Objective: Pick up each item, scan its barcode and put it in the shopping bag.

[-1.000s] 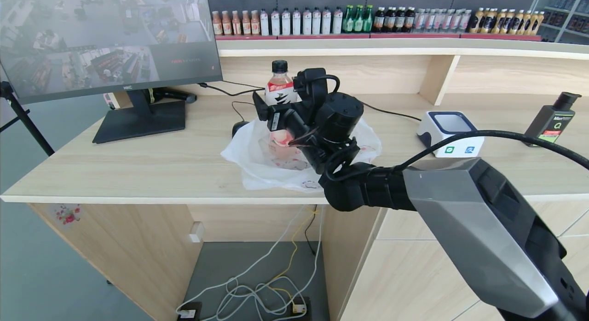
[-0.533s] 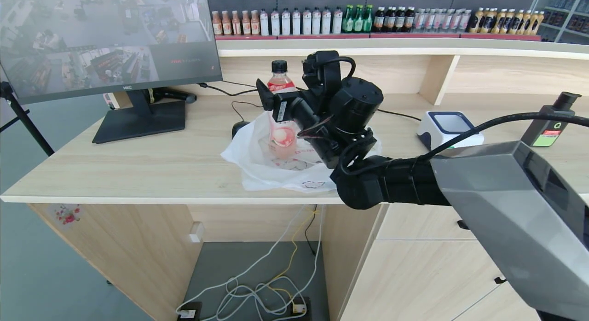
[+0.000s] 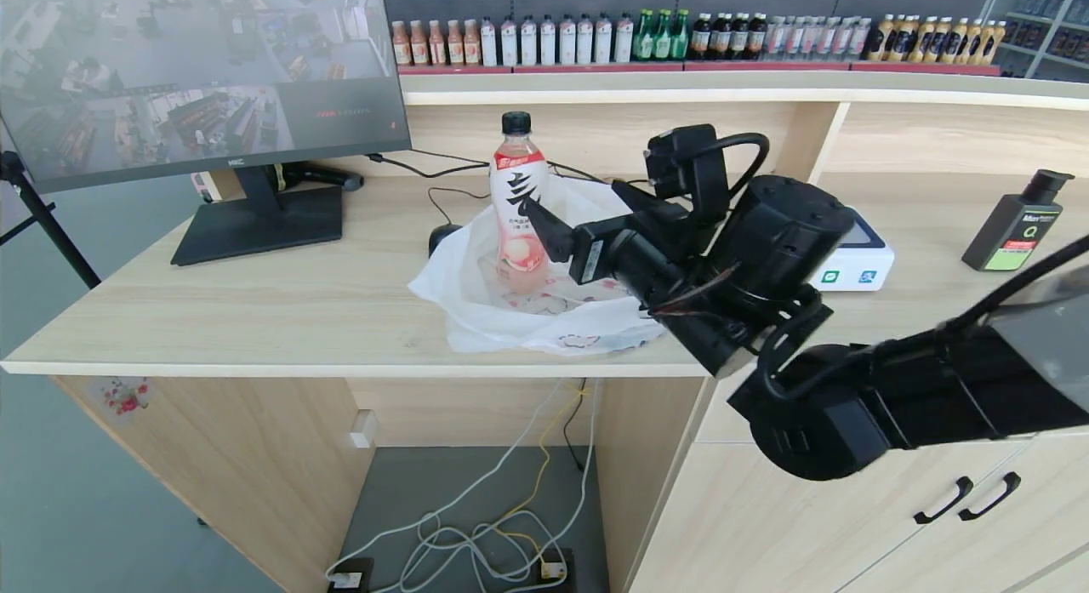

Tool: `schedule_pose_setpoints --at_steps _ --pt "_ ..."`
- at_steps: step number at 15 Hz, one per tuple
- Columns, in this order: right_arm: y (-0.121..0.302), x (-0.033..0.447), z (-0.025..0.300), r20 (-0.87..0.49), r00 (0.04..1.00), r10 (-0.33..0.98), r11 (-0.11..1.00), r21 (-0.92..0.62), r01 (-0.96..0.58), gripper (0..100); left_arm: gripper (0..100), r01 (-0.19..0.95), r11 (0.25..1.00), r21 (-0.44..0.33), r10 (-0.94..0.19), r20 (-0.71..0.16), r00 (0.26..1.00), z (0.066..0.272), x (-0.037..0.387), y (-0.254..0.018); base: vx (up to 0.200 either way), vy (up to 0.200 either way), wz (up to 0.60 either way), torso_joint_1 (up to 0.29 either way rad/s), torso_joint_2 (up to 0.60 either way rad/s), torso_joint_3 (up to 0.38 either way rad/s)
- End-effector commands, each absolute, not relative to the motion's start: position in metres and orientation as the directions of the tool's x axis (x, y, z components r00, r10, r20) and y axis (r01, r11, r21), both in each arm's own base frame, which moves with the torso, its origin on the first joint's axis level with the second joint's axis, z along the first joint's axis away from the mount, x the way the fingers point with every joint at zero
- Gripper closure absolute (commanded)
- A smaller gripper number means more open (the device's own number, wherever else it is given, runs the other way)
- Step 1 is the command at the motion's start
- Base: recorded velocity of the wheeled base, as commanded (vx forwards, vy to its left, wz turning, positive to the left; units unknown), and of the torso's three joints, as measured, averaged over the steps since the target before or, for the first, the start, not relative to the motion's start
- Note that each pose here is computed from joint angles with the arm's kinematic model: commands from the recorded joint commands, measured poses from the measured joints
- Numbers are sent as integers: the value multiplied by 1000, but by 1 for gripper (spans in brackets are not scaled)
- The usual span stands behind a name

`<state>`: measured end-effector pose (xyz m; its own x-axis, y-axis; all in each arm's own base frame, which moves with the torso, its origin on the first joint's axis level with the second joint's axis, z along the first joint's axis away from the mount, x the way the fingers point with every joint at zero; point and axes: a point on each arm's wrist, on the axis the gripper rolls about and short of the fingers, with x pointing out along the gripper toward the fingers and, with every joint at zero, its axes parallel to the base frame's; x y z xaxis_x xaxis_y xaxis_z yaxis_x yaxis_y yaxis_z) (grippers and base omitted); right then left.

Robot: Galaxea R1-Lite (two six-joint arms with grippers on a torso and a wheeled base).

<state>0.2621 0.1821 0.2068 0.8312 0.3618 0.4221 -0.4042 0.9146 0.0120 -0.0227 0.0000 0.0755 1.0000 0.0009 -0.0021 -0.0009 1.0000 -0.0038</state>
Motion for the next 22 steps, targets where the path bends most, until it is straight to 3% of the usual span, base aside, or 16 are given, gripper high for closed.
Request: schedule_pose_setpoints --at_steps 1,11,14,19,22 --pt "182 262 206 421 832 361 915 12 -403 100 0 -2 1000 -5 2 -2 1000 76 -23 0 0 0 0 0 0 0" --pt "182 263 209 430 828 361 918 -4 -397 100 0 -2 1000 -6 2 -2 1000 76 -23 0 0 0 0 0 0 0" --pt "181 265 207 428 827 364 922 -39 -386 100 0 -2 1000 -6 2 -2 1000 76 -23 0 0 200 0 2 4 2" --pt "180 282 211 458 697 551 834 -276 -477 100 0 -2 1000 -6 2 -2 1000 76 -23 0 0 200 0 4 5 2" --pt "170 291 208 445 677 586 810 -322 -490 100 0 -2 1000 -5 2 -2 1000 76 -23 0 0 0 0 0 0 0"
